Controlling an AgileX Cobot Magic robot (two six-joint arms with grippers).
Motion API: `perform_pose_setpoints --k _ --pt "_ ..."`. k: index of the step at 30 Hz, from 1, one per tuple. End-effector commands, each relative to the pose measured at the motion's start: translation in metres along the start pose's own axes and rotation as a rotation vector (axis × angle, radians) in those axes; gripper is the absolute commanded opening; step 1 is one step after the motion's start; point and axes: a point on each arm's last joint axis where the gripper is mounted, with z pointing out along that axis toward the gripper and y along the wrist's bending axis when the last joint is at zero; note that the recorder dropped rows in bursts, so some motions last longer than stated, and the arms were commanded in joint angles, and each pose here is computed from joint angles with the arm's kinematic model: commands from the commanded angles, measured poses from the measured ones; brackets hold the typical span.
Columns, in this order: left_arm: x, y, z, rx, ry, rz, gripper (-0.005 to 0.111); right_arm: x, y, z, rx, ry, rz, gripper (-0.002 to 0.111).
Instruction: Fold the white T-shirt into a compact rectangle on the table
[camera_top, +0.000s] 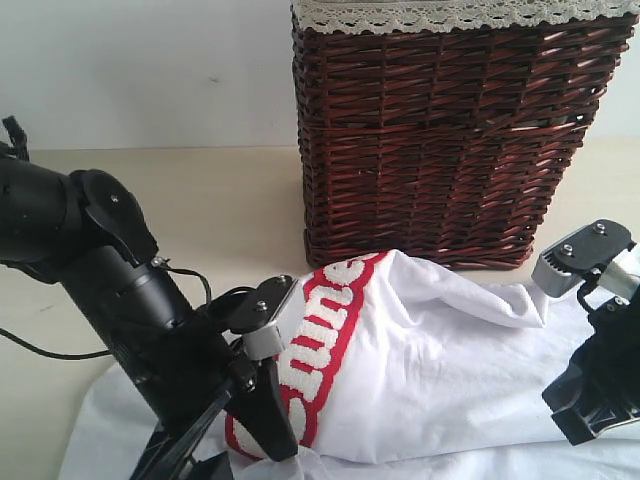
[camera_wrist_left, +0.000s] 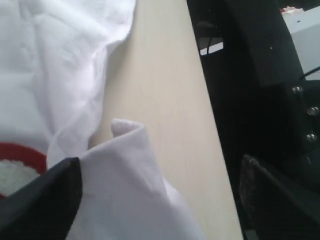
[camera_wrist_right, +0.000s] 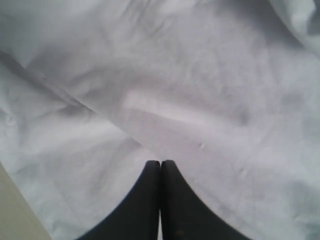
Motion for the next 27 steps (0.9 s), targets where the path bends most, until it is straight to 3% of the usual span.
perform_pose_setpoints --k 1,7,15,22,27 --pt "-0.005 -0.021 -0.019 0.010 0.081 -0.001 0.082 -0.002 0.000 -0.003 0.002 -0.011 0.004 0.000" --pt "-0.008 -0.043 -0.026 0.020 0.035 -0.015 0.082 -0.002 0.000 -0.003 0.010 -0.015 0.001 0.000" --pt "0.028 -0.070 0.000 0.140 0.031 -0.056 0.082 -0.002 -0.001 -0.003 0.016 -0.014 -0.009 0.000" --pt "0.036 -0.050 0.005 -0.104 0.070 0.043 0.082 -0.003 -0.003 -0.003 0.038 -0.023 -0.020 0.000" --pt "0.041 -0.040 0.009 -0.141 0.099 0.092 0.082 -0.003 -0.003 -0.003 0.039 -0.024 -0.020 0.000"
